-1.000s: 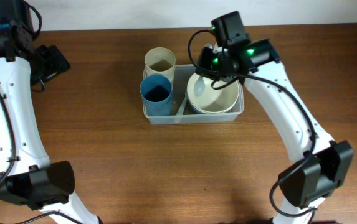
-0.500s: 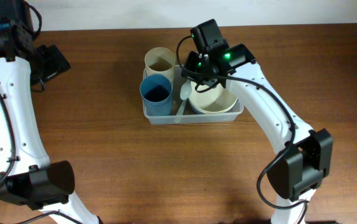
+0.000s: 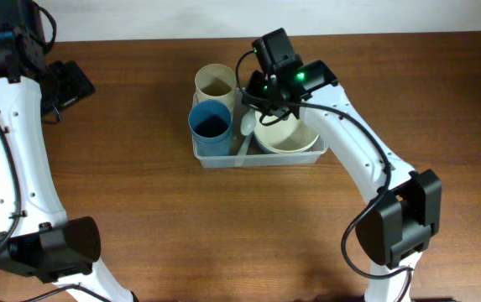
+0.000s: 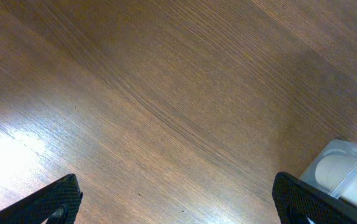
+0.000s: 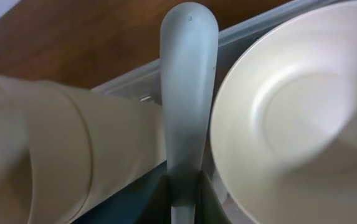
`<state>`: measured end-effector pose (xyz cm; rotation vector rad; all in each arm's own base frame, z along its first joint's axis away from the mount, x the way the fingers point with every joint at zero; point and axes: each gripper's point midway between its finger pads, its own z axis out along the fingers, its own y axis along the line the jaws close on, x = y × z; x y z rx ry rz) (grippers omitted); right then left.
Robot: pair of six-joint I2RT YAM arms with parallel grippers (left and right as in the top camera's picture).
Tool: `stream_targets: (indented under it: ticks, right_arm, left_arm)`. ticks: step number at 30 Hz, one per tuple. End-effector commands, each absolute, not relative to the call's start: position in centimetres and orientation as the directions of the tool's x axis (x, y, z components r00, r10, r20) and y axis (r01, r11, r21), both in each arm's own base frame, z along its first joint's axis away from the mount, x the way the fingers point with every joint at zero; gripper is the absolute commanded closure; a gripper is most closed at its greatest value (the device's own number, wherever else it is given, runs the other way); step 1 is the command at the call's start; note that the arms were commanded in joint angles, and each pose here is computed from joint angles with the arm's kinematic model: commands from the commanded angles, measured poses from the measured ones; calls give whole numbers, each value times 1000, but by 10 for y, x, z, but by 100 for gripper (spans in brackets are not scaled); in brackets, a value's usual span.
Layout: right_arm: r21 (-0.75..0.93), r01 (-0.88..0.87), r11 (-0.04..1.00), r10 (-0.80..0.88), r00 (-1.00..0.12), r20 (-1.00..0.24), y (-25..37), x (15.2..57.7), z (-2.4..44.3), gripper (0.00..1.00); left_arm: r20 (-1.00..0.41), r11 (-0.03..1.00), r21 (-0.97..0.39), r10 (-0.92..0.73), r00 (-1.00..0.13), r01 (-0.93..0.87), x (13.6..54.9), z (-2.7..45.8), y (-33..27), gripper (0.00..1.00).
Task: Pack container
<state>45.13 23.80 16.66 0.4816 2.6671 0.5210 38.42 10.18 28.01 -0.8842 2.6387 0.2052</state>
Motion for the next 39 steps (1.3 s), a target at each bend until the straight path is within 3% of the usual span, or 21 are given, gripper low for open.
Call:
stream_targets:
  ticks: [1, 7, 12, 14, 24, 27, 32, 39]
  right_arm:
    - [405, 245, 881, 381, -875, -298, 251, 450, 159, 95]
    - [392, 251, 885, 376, -883, -282, 252, 451, 147, 91]
    - [396, 249, 884, 377, -881, -286, 253, 452, 148, 79]
    - [396, 249, 884, 377, -881, -286, 253, 452, 148, 68]
    - [398, 248, 883, 378, -879, -291, 251, 454, 150, 53]
    - [388, 197, 900, 336, -881, -333, 242, 461, 161, 40]
    - [299, 189, 935, 300, -872, -387, 193, 465, 195, 0]
    - [157, 336, 929, 371, -836, -405, 82, 448, 257, 1]
  left_arm:
    - [-382, 796, 30, -550, -743, -605, 383, 284, 104, 0]
    - [-382, 796, 30, -550, -743, -605, 383, 284, 104, 0]
    - [-382, 796, 30, -550, -743, -605, 383, 284, 104, 0]
    - [-382, 796, 30, -550, -743, -605, 383, 284, 104, 0]
    - [-382, 796, 30, -550, -743, -605, 383, 284, 104, 0]
    - [-382, 796, 30, -550, -743, -605, 383, 284, 104, 0]
    - [-382, 796, 30, -550, -743, -605, 383, 284, 104, 0]
    - [-382, 796, 30, -550, -743, -605, 383, 284, 104, 1]
